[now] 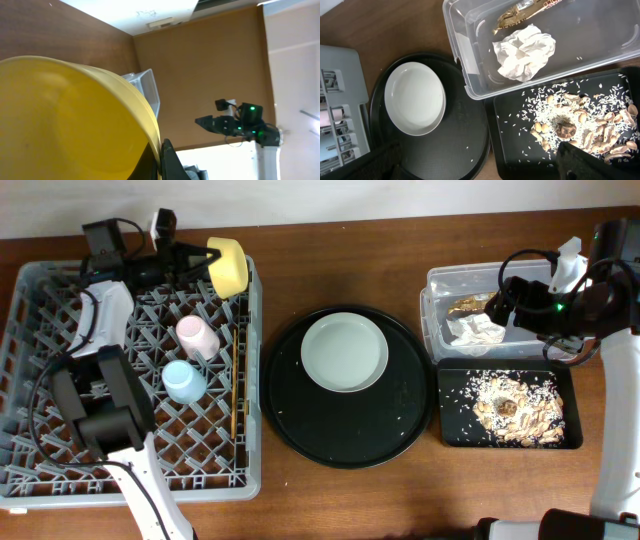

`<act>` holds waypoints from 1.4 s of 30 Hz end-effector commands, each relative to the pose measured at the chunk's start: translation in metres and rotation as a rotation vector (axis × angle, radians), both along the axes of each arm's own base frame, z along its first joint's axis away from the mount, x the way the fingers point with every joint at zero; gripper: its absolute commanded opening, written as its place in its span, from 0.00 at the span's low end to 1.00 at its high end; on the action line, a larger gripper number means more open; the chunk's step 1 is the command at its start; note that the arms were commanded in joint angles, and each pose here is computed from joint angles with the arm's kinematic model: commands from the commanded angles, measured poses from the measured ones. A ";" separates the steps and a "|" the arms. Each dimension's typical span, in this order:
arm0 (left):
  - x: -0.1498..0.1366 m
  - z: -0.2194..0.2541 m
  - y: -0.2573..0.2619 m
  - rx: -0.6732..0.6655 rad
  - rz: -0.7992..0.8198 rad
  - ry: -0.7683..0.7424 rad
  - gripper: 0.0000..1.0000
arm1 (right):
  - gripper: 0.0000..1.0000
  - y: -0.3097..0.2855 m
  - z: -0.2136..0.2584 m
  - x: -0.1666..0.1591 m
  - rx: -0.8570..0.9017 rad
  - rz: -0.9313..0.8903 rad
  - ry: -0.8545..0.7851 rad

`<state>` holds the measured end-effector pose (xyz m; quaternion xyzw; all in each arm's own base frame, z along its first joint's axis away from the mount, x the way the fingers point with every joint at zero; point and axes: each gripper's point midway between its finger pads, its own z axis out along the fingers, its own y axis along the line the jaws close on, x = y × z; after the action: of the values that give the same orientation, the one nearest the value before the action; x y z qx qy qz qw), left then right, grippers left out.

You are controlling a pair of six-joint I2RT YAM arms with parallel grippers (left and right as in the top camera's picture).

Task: Sort waste into correct bins and load items into the dishwasher rack
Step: 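Carry the yellow bowl to the rack and stand it upright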

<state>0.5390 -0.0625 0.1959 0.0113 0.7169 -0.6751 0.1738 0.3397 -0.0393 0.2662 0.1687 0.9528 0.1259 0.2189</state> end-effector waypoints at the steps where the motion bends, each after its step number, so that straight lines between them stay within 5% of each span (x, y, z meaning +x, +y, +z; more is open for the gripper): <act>1: -0.005 -0.002 0.000 -0.038 -0.027 0.040 0.00 | 0.99 -0.002 0.004 0.001 -0.005 -0.010 -0.011; 9: -0.006 -0.037 0.013 0.051 0.090 0.219 0.04 | 0.99 -0.002 0.004 0.001 -0.005 -0.010 -0.011; 13: -0.008 -0.044 0.022 0.071 0.121 0.264 0.19 | 0.99 -0.002 0.004 0.001 -0.005 -0.010 -0.011; 16: -0.003 -0.048 0.044 0.099 0.180 0.266 0.49 | 0.99 -0.002 0.004 0.001 -0.005 -0.010 -0.011; 17: -0.002 -0.044 0.054 0.104 0.200 0.255 0.99 | 0.99 -0.002 0.004 0.001 -0.005 -0.010 -0.011; 23: -0.008 0.037 0.087 0.188 0.314 0.087 0.99 | 0.99 -0.002 0.004 0.001 -0.005 -0.010 -0.011; 25: -0.026 0.070 0.076 0.329 0.356 0.021 1.00 | 0.99 -0.002 0.004 0.001 -0.005 -0.010 -0.011; 29: -0.052 0.079 0.039 0.721 0.401 -0.036 0.97 | 0.99 -0.002 0.004 0.001 -0.005 -0.010 -0.011; 30: -0.055 0.071 0.020 0.827 0.373 -0.065 0.29 | 0.99 -0.002 0.004 0.001 -0.005 -0.010 -0.011; 32: -0.054 0.049 -0.012 0.974 0.339 -0.062 0.00 | 0.99 -0.002 0.004 0.001 -0.005 -0.010 -0.011; 38: -0.037 -0.039 -0.047 1.376 0.332 -0.021 0.01 | 0.99 -0.002 0.004 0.001 -0.005 -0.010 -0.011; 42: -0.030 -0.082 -0.022 1.469 0.330 0.066 0.00 | 0.99 -0.002 0.004 0.001 -0.005 -0.010 -0.011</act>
<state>0.5005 -0.1235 0.1403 0.0237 0.9751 -0.0595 0.2123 0.3398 -0.0393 0.2664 0.1686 0.9527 0.1259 0.2193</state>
